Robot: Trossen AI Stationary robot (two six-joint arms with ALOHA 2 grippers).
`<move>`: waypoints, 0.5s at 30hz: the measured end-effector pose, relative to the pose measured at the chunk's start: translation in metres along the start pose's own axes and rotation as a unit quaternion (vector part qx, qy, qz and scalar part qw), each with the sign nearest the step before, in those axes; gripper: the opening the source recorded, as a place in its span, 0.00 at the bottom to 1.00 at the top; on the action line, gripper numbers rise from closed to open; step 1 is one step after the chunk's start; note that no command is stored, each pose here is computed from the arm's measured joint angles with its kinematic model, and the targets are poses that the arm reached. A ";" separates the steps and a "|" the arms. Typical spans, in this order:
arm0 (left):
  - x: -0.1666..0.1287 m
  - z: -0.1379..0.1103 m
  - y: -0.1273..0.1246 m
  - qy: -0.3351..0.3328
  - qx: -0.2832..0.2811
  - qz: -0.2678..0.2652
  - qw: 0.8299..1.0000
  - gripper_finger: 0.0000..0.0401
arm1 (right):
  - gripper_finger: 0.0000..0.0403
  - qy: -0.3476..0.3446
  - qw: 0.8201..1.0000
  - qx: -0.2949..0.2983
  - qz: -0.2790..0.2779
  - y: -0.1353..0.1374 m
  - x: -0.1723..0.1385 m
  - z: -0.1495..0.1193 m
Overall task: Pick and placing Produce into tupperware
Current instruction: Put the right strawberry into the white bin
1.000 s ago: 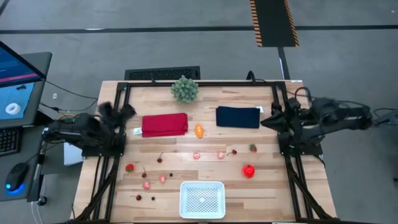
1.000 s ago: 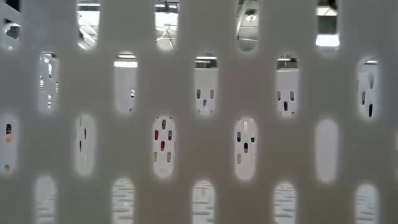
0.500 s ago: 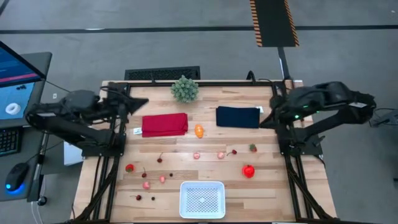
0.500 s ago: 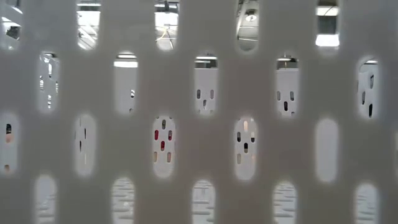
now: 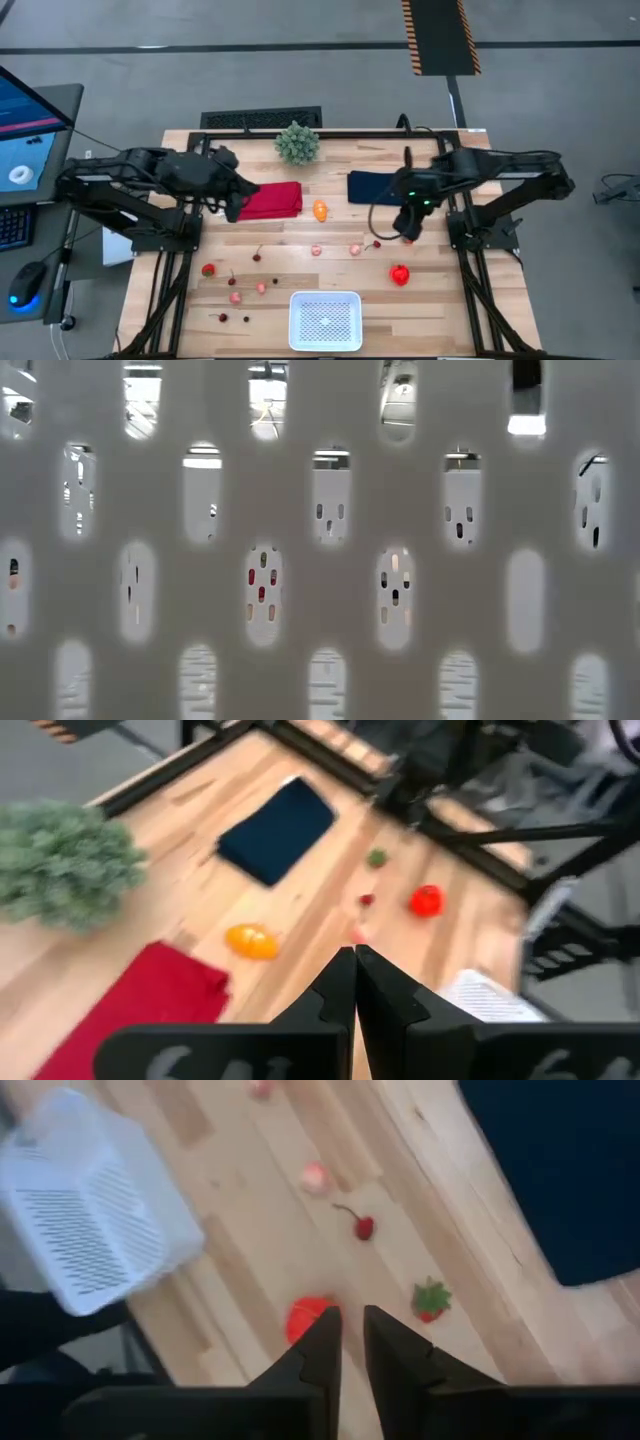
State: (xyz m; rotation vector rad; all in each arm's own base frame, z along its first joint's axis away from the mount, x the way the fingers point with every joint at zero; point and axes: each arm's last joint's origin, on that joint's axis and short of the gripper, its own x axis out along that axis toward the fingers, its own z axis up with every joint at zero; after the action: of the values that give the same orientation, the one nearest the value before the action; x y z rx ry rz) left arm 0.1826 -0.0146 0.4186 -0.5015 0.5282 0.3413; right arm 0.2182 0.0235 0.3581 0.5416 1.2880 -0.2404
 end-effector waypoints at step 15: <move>0.030 -0.009 -0.003 0.058 -0.038 0.067 0.995 0.21 | 0.56 0.097 0.992 -0.050 -0.061 -0.005 0.095 -0.008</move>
State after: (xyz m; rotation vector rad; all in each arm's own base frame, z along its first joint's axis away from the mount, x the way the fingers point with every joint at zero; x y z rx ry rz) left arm 0.2047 -0.0165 0.3960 -0.5632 0.6658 0.4646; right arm 0.2349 0.0352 0.2652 0.4084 1.5156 -0.2286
